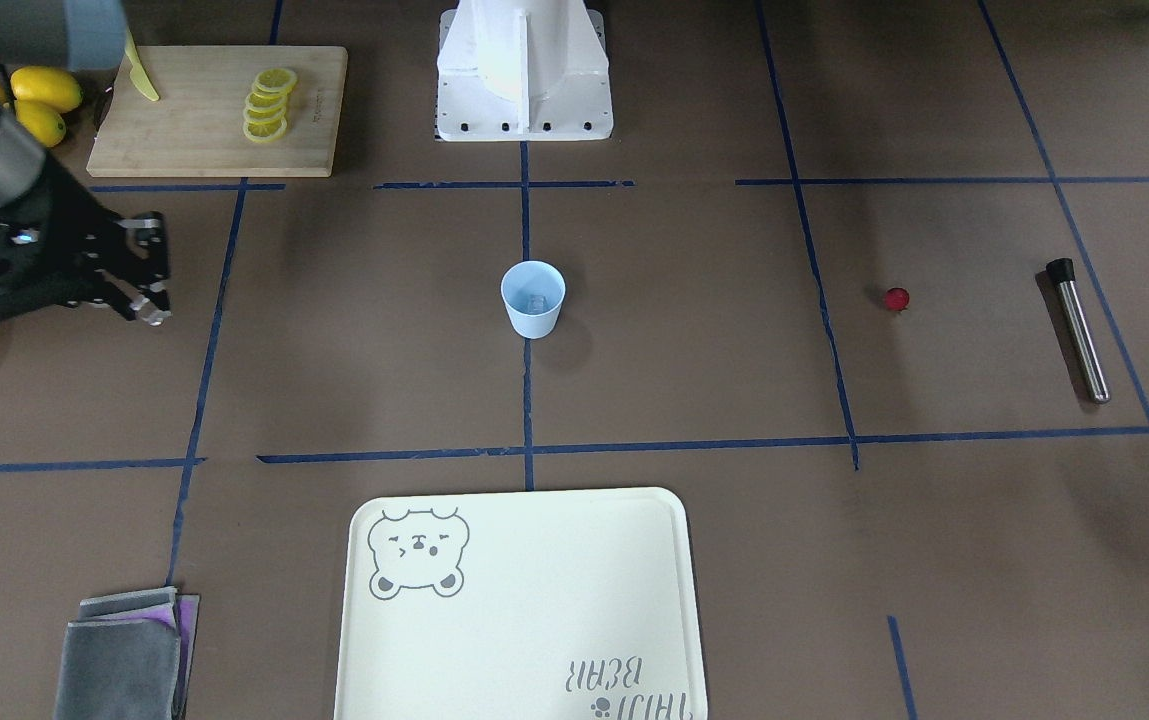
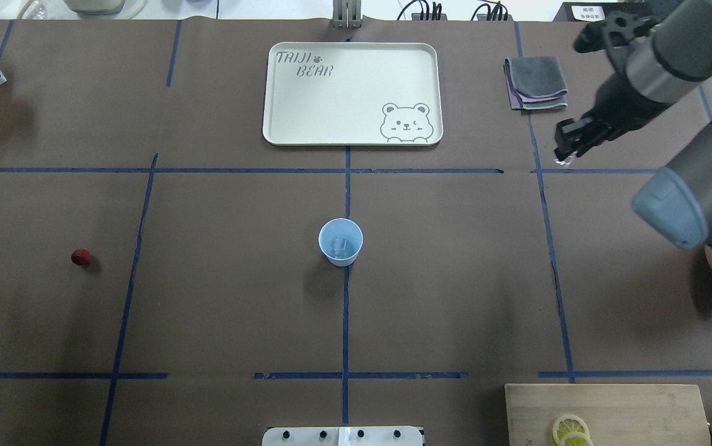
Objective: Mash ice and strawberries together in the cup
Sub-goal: 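Carry the pink ice bowl over the blue cup again, then tip the bowl to pour ice into the cup, then withdraw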
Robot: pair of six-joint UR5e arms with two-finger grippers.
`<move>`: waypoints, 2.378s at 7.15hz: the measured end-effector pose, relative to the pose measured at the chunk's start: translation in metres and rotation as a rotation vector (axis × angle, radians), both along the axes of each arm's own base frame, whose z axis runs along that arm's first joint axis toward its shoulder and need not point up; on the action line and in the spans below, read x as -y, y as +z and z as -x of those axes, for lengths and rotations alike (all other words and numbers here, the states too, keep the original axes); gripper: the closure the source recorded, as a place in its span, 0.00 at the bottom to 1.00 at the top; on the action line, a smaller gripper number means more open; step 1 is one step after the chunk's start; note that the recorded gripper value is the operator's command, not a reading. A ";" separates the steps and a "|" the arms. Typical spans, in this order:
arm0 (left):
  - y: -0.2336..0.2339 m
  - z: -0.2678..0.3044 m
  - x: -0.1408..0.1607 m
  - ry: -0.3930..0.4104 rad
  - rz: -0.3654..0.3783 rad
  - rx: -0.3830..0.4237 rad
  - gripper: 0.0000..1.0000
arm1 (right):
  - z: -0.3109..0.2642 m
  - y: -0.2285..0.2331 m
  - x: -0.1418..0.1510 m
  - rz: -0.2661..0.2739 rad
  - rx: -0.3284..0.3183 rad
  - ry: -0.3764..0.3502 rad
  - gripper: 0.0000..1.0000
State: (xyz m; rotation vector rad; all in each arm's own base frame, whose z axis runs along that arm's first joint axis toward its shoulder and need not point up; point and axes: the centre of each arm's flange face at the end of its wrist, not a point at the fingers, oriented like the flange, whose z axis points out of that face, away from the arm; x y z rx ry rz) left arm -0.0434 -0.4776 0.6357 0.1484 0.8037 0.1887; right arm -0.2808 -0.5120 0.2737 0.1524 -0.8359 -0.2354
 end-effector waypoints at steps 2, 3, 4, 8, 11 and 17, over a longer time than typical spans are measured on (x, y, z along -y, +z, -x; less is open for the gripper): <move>0.000 0.000 0.000 0.000 0.000 0.000 0.00 | 0.081 -0.065 -0.017 0.034 -0.019 0.033 0.99; 0.001 0.000 0.000 0.000 0.001 0.000 0.00 | 0.125 -0.102 -0.025 0.062 -0.021 0.070 0.99; 0.001 0.000 0.000 0.000 0.001 0.000 0.00 | 0.172 -0.138 -0.033 0.094 -0.027 0.112 0.99; 0.002 0.000 0.000 0.001 0.003 0.000 0.00 | 0.300 -0.187 -0.084 0.134 -0.098 0.173 0.98; 0.002 0.000 0.000 0.001 0.002 0.000 0.00 | 0.309 -0.182 -0.090 0.134 -0.113 0.169 0.03; -0.008 -0.001 0.001 0.001 -0.016 0.000 0.00 | 0.287 -0.171 -0.068 0.088 -0.124 0.187 0.02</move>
